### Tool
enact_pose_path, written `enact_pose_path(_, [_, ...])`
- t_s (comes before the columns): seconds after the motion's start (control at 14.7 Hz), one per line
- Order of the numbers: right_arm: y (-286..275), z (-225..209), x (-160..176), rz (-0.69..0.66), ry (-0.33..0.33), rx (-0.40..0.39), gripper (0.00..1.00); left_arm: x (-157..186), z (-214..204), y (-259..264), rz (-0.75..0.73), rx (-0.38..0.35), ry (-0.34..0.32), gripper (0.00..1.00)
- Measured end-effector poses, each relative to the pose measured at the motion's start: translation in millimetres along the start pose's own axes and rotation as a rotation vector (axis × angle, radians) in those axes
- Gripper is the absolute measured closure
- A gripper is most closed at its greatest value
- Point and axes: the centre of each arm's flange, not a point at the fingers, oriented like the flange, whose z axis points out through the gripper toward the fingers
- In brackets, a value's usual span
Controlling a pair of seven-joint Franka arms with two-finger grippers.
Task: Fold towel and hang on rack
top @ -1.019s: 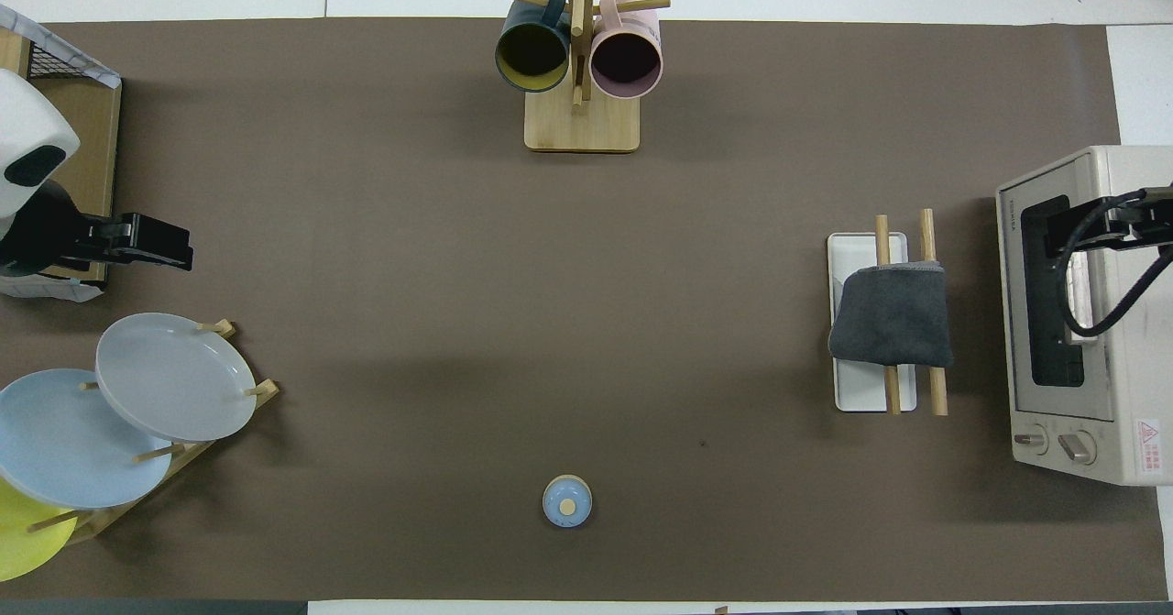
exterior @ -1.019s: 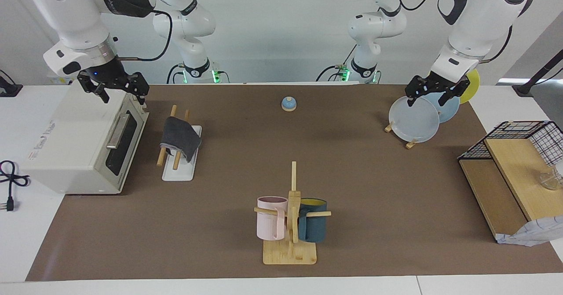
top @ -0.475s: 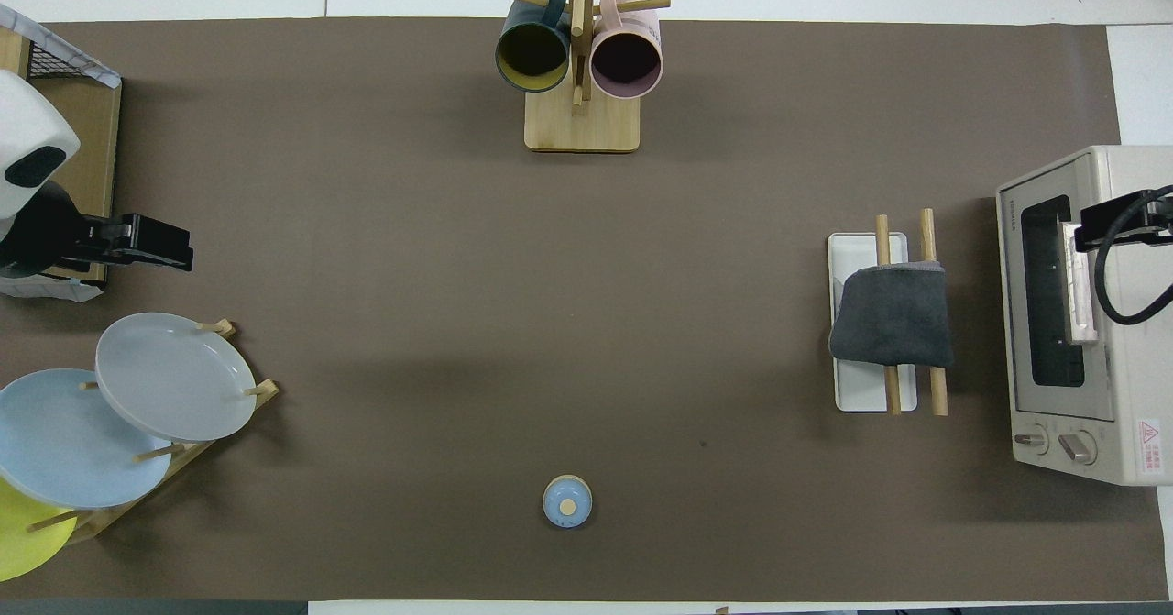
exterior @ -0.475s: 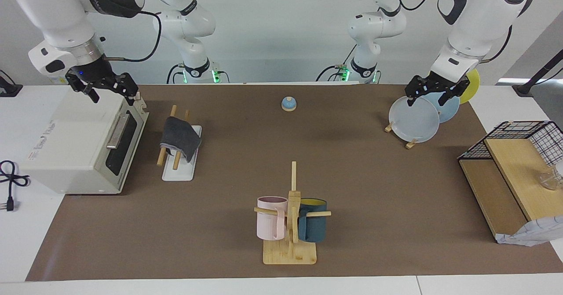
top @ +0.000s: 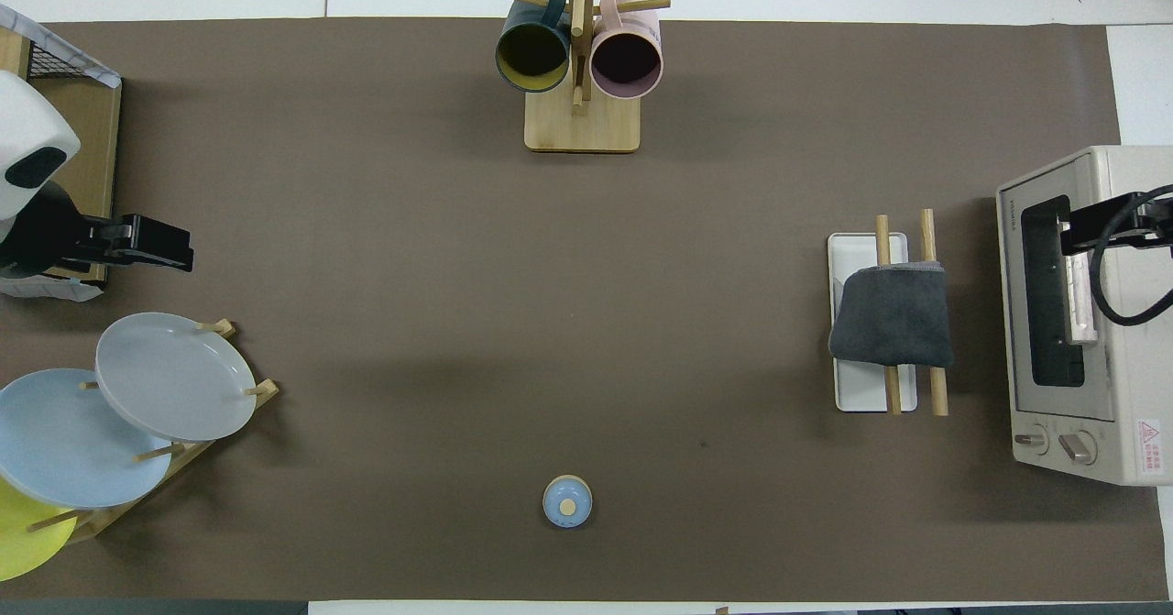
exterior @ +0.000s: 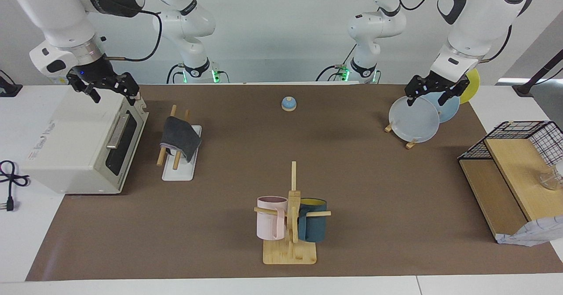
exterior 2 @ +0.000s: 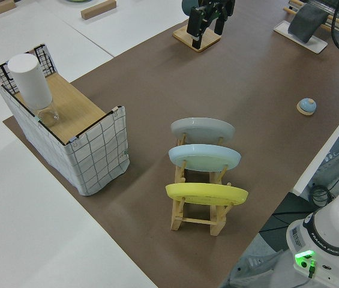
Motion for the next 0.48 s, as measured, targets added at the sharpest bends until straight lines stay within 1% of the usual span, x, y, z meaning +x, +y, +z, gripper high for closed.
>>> enact_pose_path(0.48, [-4.0,0.0,0.0,-0.007,-0.001,0.000,0.00,-0.1,0.0,0.0,0.000,0.000,-0.001,0.00])
